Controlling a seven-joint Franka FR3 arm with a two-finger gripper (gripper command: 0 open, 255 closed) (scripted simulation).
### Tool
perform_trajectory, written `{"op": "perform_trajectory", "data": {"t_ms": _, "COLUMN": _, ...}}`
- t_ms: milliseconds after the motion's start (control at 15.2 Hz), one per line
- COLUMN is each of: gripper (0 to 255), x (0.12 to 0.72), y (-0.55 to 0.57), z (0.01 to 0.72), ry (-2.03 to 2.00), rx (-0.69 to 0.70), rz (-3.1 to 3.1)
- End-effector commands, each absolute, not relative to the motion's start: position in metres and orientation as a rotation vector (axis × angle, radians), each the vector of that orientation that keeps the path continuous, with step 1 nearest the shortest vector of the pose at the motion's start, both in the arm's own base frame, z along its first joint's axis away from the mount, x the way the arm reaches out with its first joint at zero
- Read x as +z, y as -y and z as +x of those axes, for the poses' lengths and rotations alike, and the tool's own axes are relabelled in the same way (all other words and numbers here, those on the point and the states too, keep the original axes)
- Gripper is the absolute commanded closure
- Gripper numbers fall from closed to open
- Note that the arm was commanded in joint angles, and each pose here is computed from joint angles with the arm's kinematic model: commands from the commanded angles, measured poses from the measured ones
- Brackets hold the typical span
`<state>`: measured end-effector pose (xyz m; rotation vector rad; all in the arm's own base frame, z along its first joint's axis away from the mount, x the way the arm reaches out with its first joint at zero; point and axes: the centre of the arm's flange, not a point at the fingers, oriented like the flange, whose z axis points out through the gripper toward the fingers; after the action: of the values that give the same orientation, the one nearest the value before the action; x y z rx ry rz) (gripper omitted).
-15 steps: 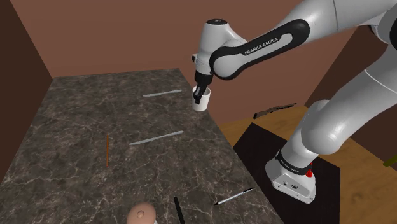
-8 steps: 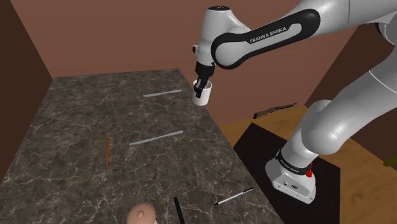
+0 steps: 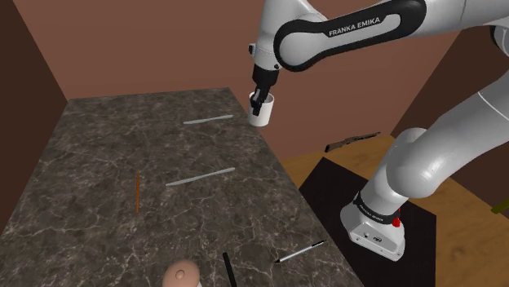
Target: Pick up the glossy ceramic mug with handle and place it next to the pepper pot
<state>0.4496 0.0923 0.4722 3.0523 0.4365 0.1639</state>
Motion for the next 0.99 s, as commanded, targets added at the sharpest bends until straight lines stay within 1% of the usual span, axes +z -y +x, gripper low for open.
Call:
{"op": "perform_trajectory", "data": {"t_ms": 0, "gripper": 255, "x": 0.484, "y": -0.093, "z": 0.45, "ry": -0.437, "rx": 0.164, "rz": 3.052}}
{"op": "perform_trajectory", "data": {"t_ms": 594, "gripper": 255, "x": 0.529, "y": -0.093, "z": 0.45, "ry": -0.437, "rx": 0.164, "rz": 3.052}}
{"op": "perform_trajectory", "data": {"t_ms": 924, "gripper": 255, "x": 0.529, "y": -0.155, "z": 0.428, "ry": -0.437, "rx": 0.164, "rz": 3.052}}
